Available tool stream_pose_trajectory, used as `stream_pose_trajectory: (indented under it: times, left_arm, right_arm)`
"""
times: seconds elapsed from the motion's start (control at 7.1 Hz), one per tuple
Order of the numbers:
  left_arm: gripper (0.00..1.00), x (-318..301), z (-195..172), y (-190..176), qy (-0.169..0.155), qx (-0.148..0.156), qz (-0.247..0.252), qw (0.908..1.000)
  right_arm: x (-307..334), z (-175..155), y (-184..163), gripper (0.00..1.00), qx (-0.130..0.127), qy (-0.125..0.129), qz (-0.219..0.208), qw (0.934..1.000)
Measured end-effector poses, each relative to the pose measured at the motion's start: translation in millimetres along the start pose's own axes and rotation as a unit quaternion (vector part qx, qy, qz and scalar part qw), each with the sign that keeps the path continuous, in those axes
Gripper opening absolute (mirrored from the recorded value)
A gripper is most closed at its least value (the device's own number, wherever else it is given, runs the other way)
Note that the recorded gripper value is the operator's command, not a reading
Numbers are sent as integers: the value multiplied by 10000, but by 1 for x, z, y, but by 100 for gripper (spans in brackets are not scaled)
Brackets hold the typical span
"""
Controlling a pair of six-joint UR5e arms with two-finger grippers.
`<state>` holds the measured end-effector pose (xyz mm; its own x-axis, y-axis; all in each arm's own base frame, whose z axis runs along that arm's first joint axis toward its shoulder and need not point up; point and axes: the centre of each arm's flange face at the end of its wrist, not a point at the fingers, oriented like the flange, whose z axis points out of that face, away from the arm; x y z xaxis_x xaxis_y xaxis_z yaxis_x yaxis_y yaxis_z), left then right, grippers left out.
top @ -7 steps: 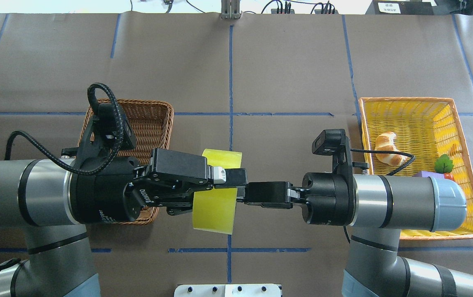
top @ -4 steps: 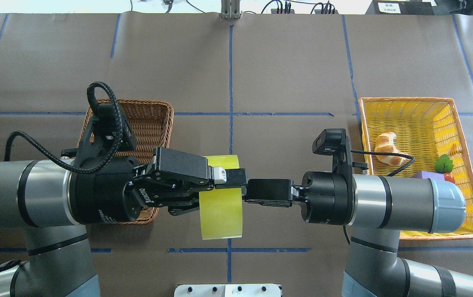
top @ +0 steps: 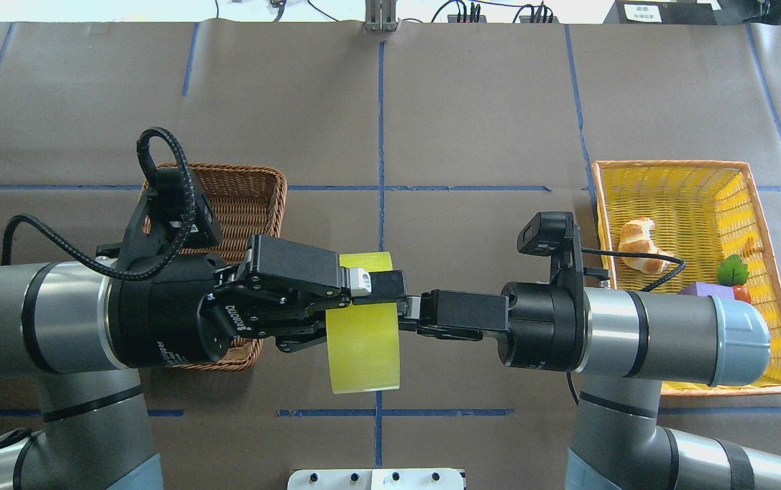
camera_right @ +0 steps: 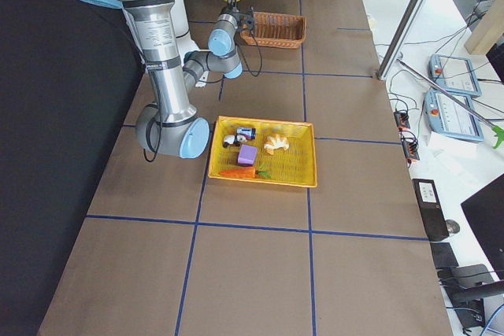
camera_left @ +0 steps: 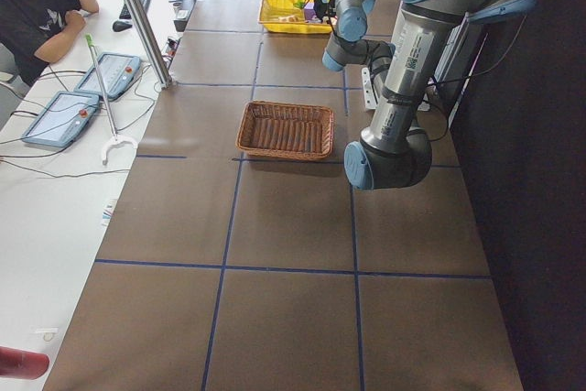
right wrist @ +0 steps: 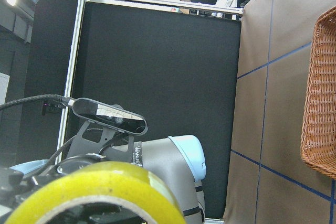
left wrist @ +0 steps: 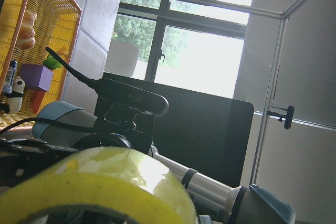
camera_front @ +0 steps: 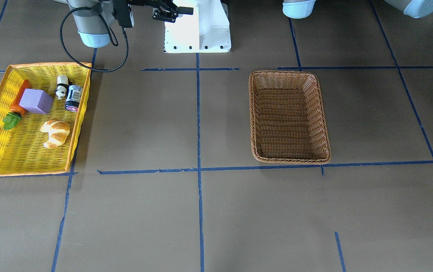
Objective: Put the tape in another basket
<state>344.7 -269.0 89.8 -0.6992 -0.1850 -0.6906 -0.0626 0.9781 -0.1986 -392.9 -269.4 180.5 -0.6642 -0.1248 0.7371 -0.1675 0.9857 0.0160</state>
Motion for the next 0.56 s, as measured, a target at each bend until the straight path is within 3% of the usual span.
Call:
stream_pose_trajectory:
  times: [0.56]
  left_arm:
    - [0, 10, -12, -15, 61, 209, -13, 9998]
  right_arm:
    - [-1, -15, -9, 100, 83, 98, -64, 9999]
